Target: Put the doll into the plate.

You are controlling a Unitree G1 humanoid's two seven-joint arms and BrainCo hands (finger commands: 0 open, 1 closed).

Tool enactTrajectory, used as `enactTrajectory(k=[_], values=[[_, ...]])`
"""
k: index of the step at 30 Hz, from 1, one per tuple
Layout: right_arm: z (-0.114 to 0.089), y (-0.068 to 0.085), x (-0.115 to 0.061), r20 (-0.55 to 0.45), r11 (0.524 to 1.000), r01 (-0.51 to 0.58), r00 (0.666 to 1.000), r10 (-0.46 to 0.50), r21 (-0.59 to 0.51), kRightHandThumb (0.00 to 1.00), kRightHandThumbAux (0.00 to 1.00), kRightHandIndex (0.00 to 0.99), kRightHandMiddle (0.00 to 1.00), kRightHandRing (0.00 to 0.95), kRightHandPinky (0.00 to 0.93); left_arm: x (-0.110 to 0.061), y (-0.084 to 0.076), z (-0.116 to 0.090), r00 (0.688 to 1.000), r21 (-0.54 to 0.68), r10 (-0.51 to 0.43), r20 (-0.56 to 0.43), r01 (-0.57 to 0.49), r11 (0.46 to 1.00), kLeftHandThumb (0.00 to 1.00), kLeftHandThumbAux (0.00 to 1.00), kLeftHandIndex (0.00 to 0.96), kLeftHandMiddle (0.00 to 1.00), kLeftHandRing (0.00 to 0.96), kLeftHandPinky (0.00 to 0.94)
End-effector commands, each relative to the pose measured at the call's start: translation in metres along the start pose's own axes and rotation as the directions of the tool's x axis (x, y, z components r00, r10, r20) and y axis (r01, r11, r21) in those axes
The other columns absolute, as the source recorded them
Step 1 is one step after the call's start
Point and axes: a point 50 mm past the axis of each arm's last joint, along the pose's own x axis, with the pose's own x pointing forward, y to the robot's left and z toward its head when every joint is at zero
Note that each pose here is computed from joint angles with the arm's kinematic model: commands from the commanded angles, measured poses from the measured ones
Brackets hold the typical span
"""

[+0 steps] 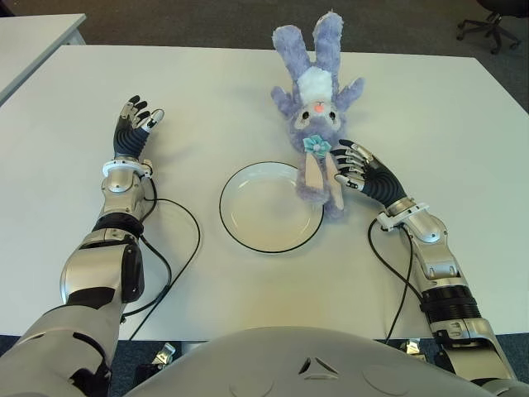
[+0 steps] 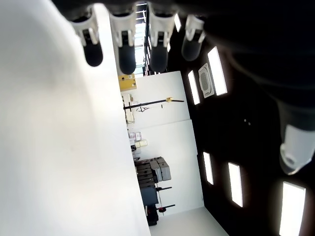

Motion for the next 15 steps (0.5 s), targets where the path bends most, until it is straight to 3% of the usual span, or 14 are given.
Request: enactTrajectory(k=[1,15], values=[[-0.082,0.1542,-0.0706,-0.321,0.881,-0.165,0.889,0.328,0.443,0.296,0.59,0.05,0.205,0.239,0.27,-0.03,-0.0007,-0.0429,0.988,-0.035,-0.038,-0.153,0.033,0.999,0.0,0.514,0.0,0.126,0.126,0.112],[-0.0799,0.1563,-0.0676,-0.31,0.891,-0.182,0.893,0.326,0.415,0.273,0.569,0.055,0.204,0.248,0.318,-0.0294,0.0001,-0.0434,0.986,-0.04,-0.025,-0.164,0.018,0.999,0.0,0.52,0.0,0.125,0.129,0.102]])
